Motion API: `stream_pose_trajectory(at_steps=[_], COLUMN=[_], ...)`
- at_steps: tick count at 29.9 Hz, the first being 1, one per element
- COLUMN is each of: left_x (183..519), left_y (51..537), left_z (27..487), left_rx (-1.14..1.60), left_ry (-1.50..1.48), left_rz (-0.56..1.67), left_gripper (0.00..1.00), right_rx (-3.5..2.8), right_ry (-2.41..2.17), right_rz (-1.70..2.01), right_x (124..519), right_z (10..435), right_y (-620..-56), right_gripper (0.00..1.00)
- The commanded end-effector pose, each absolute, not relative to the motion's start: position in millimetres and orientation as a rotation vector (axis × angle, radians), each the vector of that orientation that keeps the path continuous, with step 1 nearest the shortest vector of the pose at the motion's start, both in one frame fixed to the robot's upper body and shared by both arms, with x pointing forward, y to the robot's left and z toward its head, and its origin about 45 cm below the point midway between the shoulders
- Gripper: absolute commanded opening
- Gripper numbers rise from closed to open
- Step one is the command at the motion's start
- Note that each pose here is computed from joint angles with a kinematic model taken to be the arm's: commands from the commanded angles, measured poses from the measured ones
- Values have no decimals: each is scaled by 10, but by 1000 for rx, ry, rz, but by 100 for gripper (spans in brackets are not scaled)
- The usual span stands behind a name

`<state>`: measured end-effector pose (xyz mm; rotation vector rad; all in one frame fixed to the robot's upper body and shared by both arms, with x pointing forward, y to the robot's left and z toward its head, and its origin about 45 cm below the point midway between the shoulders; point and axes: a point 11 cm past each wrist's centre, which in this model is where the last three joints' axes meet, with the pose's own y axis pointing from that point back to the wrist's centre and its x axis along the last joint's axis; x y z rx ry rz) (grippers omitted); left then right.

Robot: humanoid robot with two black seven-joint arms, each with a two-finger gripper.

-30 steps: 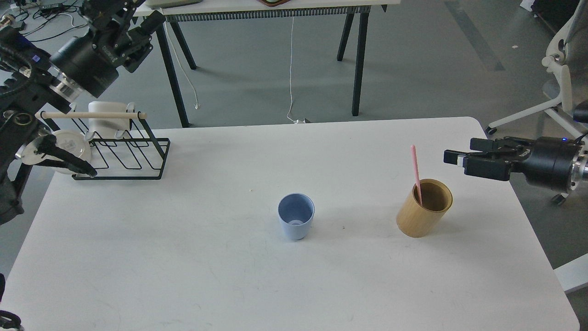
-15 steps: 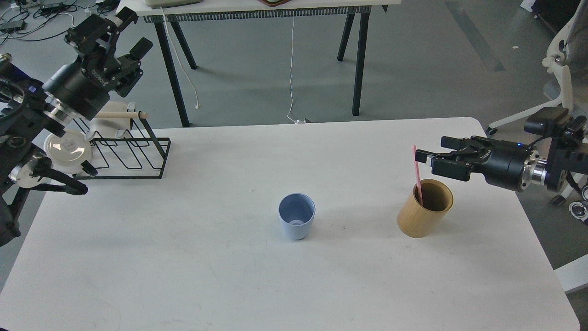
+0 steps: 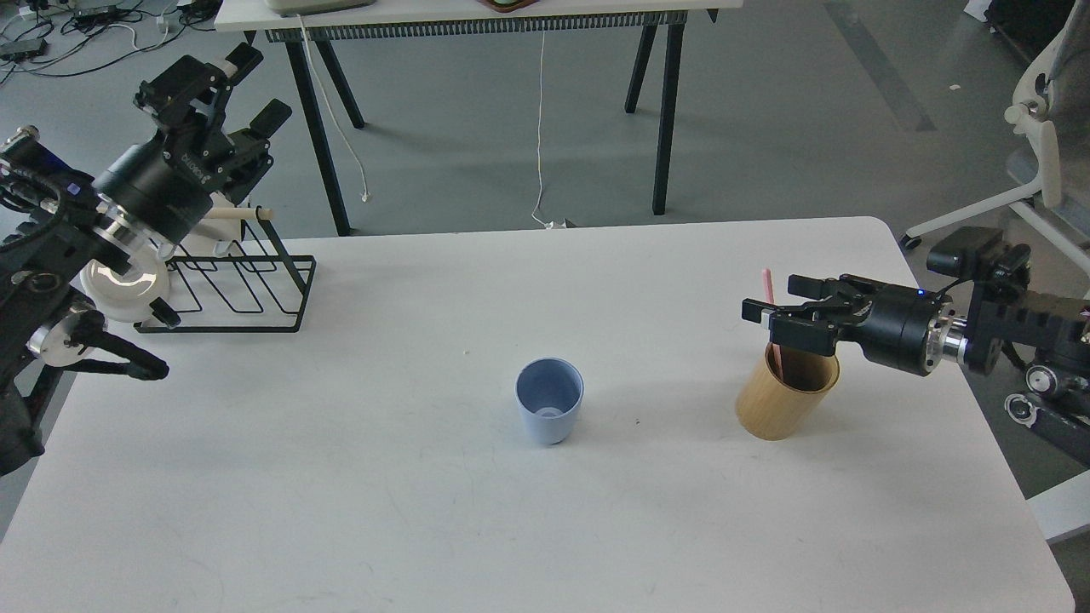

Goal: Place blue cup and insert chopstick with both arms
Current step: 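Reach the right gripper to the pink straw in the tan cup, then close the right gripper on the pink straw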

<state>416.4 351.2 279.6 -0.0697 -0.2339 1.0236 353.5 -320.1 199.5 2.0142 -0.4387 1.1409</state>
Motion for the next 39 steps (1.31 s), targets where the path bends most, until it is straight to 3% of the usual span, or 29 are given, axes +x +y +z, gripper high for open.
stream_pose_trajectory(at_steps=[1,5,10,25,39], left_x=[4161,4162,4159,4090,4066], left_y=[3511,3505,3507,3540,3552], left_z=[2784,2781,2775,2631,2586], left_rx=[-69,-70,-70,-54,-49], left_ry=[-231,-230,-229,-198,-189], left_rz=[1024,1024,1024,1033,1036], left_gripper=[77,77,77,79,80], right_rx=[1992,1984,1967,1967,1976], right_ry=[-436,-429,-387,-363,-369], right_rz=[1133,1132,1145,1141,1151], right_x=[3516,3499,3469,3431,3451], right_z=[1914,1869,1829,1775,1780], right_y=[-3270,-3288,-3287,-3277,-3227], right_gripper=[98,93,72,41,32])
